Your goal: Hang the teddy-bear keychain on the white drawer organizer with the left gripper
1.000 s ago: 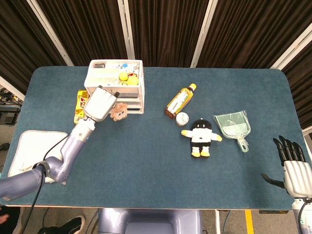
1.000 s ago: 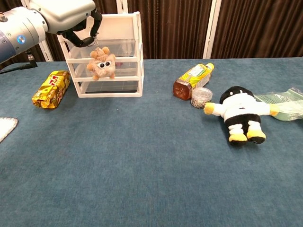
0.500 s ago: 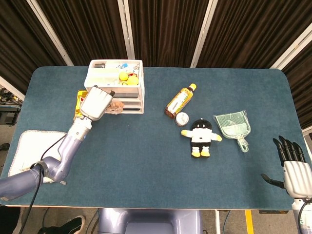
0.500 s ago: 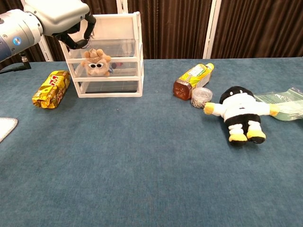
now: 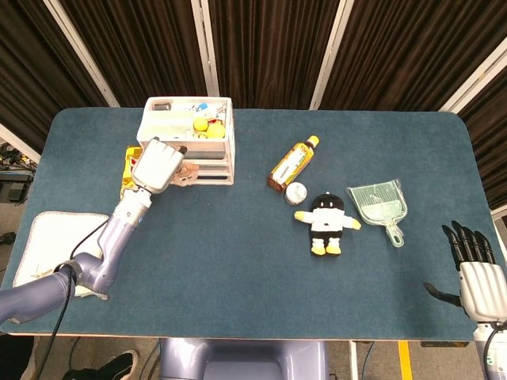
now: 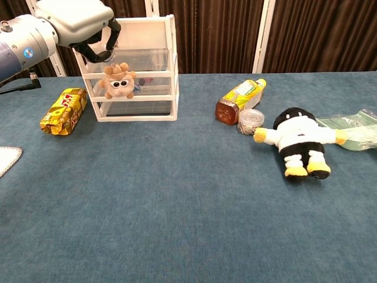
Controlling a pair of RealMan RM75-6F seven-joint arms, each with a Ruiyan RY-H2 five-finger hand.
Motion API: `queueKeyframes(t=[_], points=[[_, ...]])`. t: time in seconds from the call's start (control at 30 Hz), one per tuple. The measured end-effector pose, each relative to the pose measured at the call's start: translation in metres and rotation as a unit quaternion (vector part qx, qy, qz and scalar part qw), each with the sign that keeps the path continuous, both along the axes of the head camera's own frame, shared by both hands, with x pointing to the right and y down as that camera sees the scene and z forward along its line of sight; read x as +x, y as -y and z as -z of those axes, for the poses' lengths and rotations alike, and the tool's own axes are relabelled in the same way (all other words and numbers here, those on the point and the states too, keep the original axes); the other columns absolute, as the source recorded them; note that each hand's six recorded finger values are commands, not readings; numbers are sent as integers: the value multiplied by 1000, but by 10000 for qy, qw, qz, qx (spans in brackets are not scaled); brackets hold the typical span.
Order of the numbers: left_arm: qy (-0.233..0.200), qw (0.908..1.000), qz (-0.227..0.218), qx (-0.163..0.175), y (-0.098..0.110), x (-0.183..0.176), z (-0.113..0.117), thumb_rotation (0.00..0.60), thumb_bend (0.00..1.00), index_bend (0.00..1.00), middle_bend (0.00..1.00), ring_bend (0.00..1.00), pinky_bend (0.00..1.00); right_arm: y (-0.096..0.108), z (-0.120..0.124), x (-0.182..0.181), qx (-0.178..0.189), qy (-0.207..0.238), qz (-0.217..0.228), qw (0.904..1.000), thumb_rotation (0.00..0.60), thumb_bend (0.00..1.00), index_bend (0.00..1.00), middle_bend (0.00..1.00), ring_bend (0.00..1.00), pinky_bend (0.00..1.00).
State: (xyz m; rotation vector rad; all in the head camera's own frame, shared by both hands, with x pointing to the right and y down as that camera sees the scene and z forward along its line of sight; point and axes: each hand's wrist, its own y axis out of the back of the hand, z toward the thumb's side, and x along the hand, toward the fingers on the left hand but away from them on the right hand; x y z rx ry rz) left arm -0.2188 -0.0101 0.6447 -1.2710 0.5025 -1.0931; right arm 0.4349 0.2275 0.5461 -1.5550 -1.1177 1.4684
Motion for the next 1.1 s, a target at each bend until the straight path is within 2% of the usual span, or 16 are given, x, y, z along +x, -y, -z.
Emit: queueKeyframes(t=[1.1], points=[[9, 10000, 27, 27, 2, 6, -4, 600, 418, 603, 971, 839, 705, 0, 0, 0, -1, 16, -17, 10000, 600, 44, 22, 0, 0, 0]])
